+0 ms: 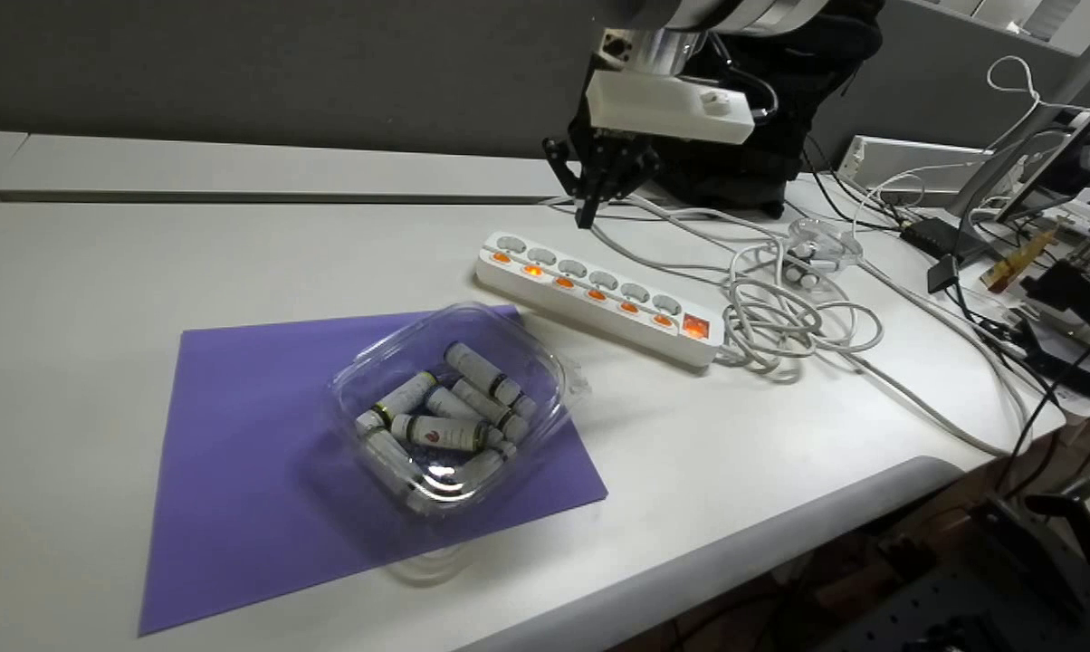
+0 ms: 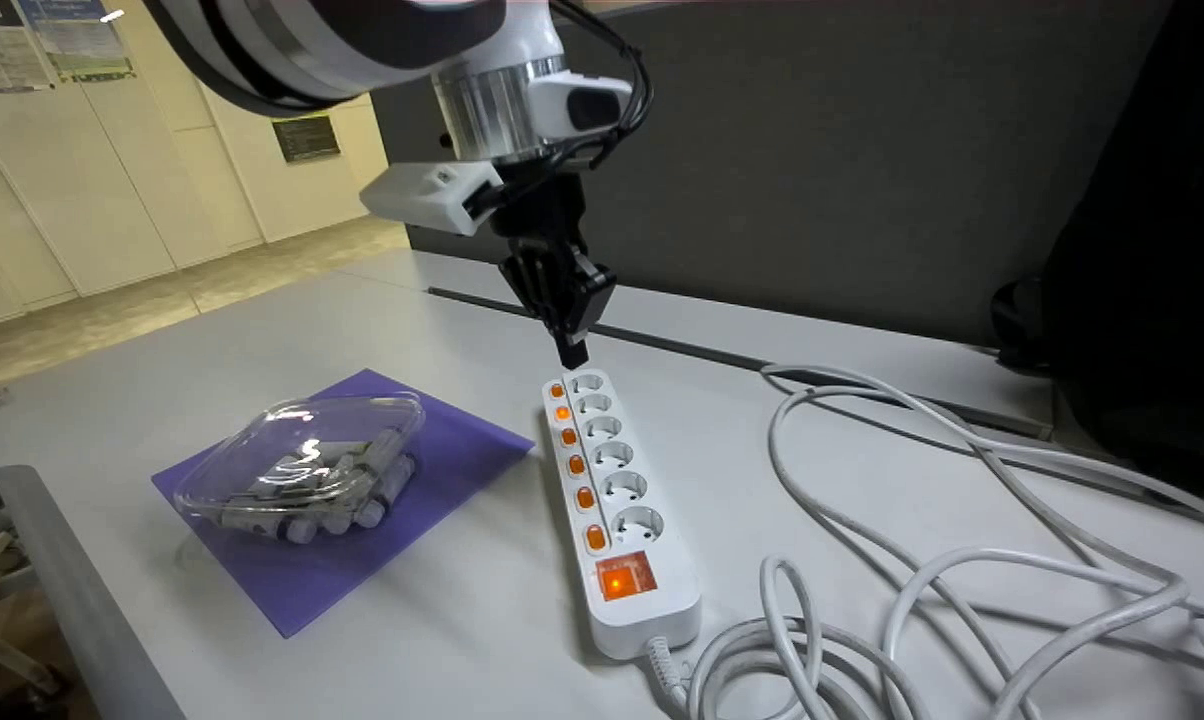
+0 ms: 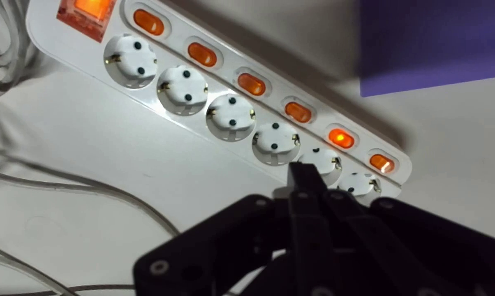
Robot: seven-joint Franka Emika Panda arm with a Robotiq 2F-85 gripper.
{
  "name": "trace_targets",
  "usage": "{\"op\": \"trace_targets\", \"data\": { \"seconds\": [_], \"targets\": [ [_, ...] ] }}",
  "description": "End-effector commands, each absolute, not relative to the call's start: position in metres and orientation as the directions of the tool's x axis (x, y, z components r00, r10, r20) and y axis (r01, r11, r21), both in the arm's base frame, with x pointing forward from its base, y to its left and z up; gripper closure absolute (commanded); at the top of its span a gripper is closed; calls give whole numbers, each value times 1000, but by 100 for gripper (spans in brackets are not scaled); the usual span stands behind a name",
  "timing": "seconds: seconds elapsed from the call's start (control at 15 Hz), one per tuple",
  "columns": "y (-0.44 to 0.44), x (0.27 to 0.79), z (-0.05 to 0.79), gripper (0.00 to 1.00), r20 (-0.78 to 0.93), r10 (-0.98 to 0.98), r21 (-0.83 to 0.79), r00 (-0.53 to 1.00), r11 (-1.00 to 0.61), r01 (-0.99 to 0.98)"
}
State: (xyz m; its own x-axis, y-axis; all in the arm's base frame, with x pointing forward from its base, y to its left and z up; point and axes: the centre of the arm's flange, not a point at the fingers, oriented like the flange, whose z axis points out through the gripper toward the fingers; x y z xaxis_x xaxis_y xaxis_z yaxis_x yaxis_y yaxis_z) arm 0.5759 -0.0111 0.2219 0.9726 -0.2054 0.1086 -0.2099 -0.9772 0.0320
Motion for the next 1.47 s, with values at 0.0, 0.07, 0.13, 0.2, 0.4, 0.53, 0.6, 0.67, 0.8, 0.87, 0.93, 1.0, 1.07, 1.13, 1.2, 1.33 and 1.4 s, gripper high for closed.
{"op": "trace_targets", "data": {
  "seconds": [0.0, 0.07, 0.13, 0.2, 0.4, 0.53, 0.6, 0.67, 0.8, 0.87, 0.93, 1.0, 1.07, 1.13, 1.2, 1.33, 1.4],
  "targets": [
    [5, 599, 204, 100, 80, -209, 61, 975, -975, -214],
    [9, 600, 198, 100, 72, -201, 63, 977, -977, -206],
    [13, 602, 193, 100, 63, -194, 68, 979, -978, -198],
    [16, 603, 189, 100, 56, -189, 72, 980, -979, -192],
    [23, 605, 177, 100, 35, -181, 77, 983, -980, -183],
    [25, 606, 171, 100, 21, -178, 79, 984, -981, -179],
    [26, 607, 168, 100, 15, -178, 80, 984, -981, -179],
    [26, 607, 165, 100, 8, -179, 82, 984, -980, -179],
    [26, 608, 159, 100, -4, -178, 84, 984, -981, -177],
    [26, 608, 156, 100, -11, -178, 85, 984, -981, -176],
    [26, 609, 152, 100, -20, -177, 88, 984, -981, -174],
    [25, 610, 147, 100, -30, -175, 88, 984, -981, -172],
    [25, 611, 144, 100, -38, -174, 91, 984, -981, -170],
    [24, 612, 140, 100, -47, -171, 92, 984, -982, -166],
    [24, 613, 136, 100, -52, -167, 93, 985, -982, -162],
    [23, 616, 131, 100, -71, -162, 91, 984, -984, -155],
    [22, 617, 130, 100, -82, -162, 86, 983, -984, -155]
  ]
}}
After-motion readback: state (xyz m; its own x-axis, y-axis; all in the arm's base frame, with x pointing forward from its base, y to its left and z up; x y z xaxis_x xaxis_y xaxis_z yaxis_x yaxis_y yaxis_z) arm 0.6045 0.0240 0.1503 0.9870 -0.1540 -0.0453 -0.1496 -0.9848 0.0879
